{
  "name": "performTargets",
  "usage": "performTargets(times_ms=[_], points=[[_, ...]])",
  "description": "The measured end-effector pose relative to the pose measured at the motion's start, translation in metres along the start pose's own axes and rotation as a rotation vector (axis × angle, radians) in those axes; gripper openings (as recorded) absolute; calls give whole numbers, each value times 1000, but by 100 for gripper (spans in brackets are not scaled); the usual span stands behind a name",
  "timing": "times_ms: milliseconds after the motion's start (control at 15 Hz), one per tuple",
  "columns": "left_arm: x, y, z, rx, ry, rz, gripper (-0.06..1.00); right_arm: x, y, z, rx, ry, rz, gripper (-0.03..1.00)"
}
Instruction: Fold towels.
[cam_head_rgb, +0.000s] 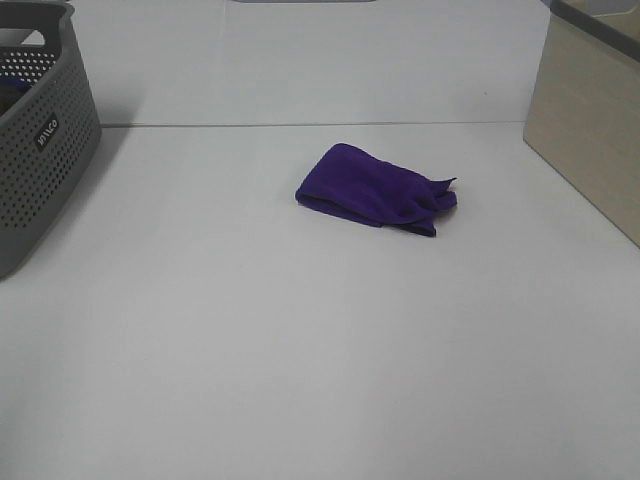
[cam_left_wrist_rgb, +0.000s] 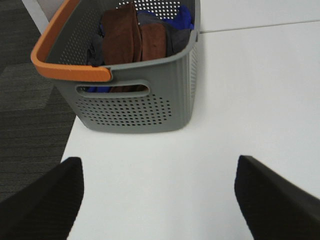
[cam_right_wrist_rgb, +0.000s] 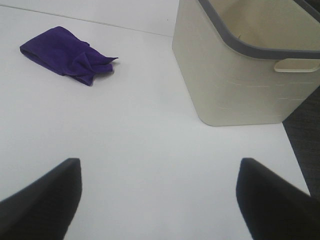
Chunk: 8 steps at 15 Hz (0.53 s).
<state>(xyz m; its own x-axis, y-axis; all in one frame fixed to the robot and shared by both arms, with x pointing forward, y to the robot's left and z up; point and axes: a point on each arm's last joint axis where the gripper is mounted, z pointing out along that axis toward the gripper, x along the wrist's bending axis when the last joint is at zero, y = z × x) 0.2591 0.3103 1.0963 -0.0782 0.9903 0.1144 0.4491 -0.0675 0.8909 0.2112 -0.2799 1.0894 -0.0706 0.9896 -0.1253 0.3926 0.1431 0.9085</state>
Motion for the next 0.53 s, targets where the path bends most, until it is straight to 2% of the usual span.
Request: performTargets(times_ms=[200,333,533], points=[[-4,-36,-16,-59,-18,-24,76,-2,-10,5,39,24,-13,82],[-6,-44,-13,-23,-35,-23,76,-4,-13,7,50,53,-37,82],[-12,-48,-7,-11,-96,8,76,-12,-25,18,115,18,-38,82]])
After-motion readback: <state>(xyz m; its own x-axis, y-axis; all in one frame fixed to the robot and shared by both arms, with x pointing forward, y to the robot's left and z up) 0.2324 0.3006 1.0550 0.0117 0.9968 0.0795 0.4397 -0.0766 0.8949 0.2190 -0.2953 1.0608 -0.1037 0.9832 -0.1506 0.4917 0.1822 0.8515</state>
